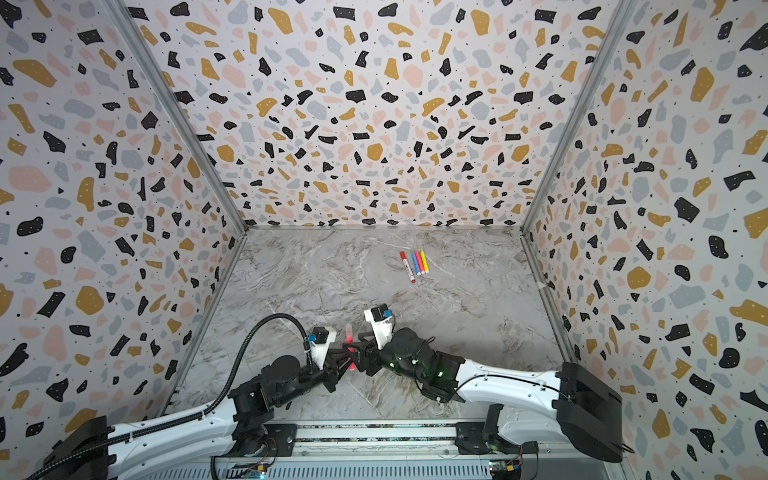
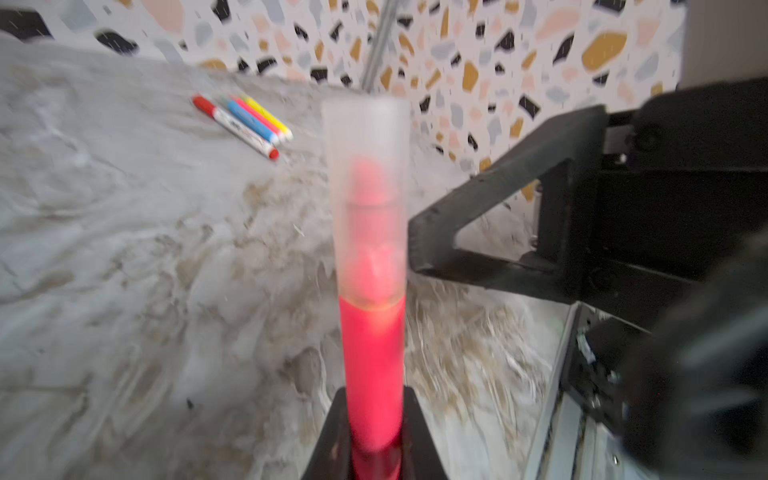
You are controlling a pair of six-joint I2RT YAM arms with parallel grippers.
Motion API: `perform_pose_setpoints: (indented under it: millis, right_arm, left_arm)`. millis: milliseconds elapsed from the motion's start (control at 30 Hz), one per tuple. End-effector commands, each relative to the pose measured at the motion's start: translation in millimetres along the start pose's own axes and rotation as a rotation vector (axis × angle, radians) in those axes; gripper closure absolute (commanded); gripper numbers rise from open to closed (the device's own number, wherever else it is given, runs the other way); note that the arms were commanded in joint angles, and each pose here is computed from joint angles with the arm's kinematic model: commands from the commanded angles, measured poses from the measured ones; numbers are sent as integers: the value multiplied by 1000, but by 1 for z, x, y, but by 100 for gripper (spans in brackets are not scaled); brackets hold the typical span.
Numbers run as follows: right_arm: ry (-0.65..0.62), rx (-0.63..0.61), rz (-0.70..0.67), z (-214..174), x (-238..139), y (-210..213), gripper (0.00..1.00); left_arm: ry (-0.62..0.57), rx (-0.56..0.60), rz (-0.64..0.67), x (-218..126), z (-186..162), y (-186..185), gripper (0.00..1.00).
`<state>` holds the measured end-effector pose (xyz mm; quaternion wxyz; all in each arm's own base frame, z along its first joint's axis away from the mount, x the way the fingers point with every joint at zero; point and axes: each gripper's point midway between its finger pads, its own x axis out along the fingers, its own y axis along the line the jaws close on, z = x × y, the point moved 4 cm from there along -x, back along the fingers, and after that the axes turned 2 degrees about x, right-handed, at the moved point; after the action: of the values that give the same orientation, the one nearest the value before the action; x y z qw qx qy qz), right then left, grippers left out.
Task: Insert the pens into the pen caps
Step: 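Open the right gripper and draw it back from the capped highlighter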
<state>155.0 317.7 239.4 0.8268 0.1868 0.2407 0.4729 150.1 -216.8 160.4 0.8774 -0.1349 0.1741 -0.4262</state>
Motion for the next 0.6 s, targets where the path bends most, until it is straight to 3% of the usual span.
perform_pose_setpoints:
  millis: [0,100,400,567]
  right_arm:
    - [-70,-111,-6,44,-29,4,33]
    - [-108,-119,-34,55,-45,-5,32]
    - [-22,-6,-114,-6,-67,-48,33]
    - [-41,-4,-209,-13,-86,-66,33]
  left_arm:
    - [-174,-41,-32,-5,35,-9,100]
    - [-173,-44,-36,-7,34,-9,100]
    - [-157,-19,-26,-2,38,-11,100]
    - [-143,0,-31,4,44,-15,100]
